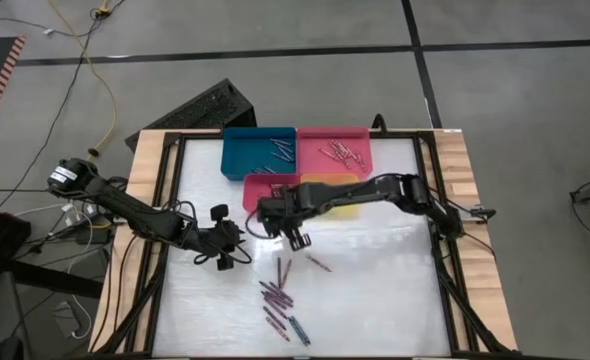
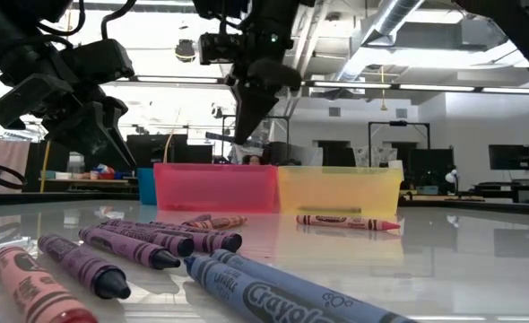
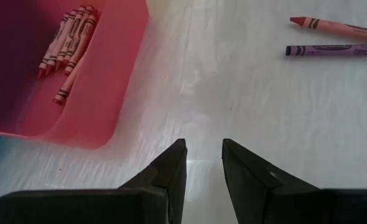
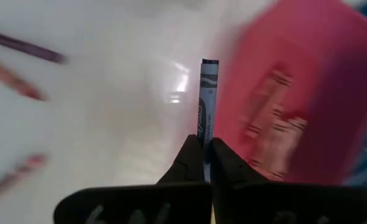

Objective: Sort crayons
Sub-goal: Put the blue crayon into the blue bin

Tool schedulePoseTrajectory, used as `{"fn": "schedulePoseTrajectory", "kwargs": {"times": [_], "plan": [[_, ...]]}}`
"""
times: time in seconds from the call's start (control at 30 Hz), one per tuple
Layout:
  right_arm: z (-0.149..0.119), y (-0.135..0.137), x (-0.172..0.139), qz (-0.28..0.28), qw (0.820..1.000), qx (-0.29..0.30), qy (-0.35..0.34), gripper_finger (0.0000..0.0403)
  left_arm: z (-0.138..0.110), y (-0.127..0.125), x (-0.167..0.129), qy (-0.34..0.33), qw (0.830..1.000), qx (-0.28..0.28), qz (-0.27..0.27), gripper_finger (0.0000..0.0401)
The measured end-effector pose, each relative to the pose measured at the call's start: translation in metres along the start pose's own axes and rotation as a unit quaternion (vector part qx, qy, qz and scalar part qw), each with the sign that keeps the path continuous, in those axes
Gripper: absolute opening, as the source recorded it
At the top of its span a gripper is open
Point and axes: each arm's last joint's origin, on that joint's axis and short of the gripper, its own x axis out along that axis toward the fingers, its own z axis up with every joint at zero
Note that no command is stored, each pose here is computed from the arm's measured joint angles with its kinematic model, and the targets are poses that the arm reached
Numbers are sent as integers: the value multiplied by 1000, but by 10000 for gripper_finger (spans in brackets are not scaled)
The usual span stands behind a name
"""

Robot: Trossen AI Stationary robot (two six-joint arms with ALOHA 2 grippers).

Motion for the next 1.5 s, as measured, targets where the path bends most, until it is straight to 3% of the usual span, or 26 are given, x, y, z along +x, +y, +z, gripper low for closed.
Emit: {"fn": "schedulePoseTrajectory", "kwargs": {"times": [0.43,0.83,1.1,1.5], "plan": [[-21,-89,2,-101,990,89,-46,4,0,0,0,-1,1000,8,2,94],[-57,-164,4,-165,941,273,-110,4,0,0,0,-2,1000,12,4,94],[-77,-189,22,-172,924,327,-99,4,0,1,0,-1,1000,8,10,94],[-88,-191,45,-159,930,326,-58,4,-1,1,0,3,1000,4,8,94]]}}
